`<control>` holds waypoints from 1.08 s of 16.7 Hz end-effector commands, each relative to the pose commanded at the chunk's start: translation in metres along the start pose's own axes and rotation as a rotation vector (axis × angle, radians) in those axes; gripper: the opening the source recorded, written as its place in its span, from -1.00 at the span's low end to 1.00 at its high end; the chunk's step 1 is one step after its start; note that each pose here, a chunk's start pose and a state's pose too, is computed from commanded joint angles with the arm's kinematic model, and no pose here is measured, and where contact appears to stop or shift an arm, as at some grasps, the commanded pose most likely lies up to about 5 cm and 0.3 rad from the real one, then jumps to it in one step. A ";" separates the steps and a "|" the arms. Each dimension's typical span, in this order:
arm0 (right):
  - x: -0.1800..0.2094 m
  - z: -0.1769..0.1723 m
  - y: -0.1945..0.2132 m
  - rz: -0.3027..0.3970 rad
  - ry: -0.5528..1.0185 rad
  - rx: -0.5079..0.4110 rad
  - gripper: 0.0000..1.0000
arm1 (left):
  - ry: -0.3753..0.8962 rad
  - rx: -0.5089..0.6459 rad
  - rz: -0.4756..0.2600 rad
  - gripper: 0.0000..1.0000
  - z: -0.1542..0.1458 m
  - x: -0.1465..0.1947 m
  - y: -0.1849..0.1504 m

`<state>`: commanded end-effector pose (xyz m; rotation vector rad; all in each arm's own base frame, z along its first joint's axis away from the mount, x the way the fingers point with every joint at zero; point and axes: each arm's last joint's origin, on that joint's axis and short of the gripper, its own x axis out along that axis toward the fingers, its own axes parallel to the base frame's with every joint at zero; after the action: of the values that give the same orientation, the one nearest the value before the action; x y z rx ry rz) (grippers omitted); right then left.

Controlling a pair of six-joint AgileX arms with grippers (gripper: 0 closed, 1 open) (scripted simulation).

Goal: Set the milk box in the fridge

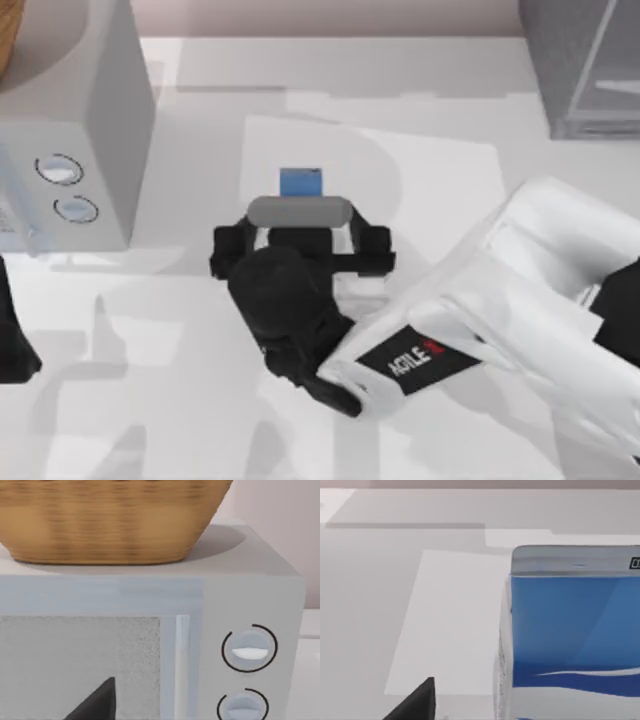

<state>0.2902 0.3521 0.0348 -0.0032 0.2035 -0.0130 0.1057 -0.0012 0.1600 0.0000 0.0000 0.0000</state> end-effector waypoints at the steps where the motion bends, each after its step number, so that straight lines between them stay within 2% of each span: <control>1: 0.001 0.000 0.000 0.001 -0.001 0.001 1.00 | 0.000 0.000 0.000 1.00 0.000 0.000 0.000; 9: 0.047 0.001 0.002 0.003 -0.004 0.004 1.00 | 0.000 0.000 0.000 1.00 0.000 0.000 0.000; 13: 0.049 0.000 0.002 0.003 -0.004 0.004 1.00 | 0.000 0.000 0.000 1.00 0.000 0.000 0.000; 18: 0.049 0.000 0.002 0.003 -0.004 0.004 0.25 | 0.000 0.000 0.000 1.00 0.000 0.000 0.000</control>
<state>0.3381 0.3537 0.0254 0.0010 0.1999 -0.0100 0.1057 -0.0012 0.1600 0.0000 0.0000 0.0000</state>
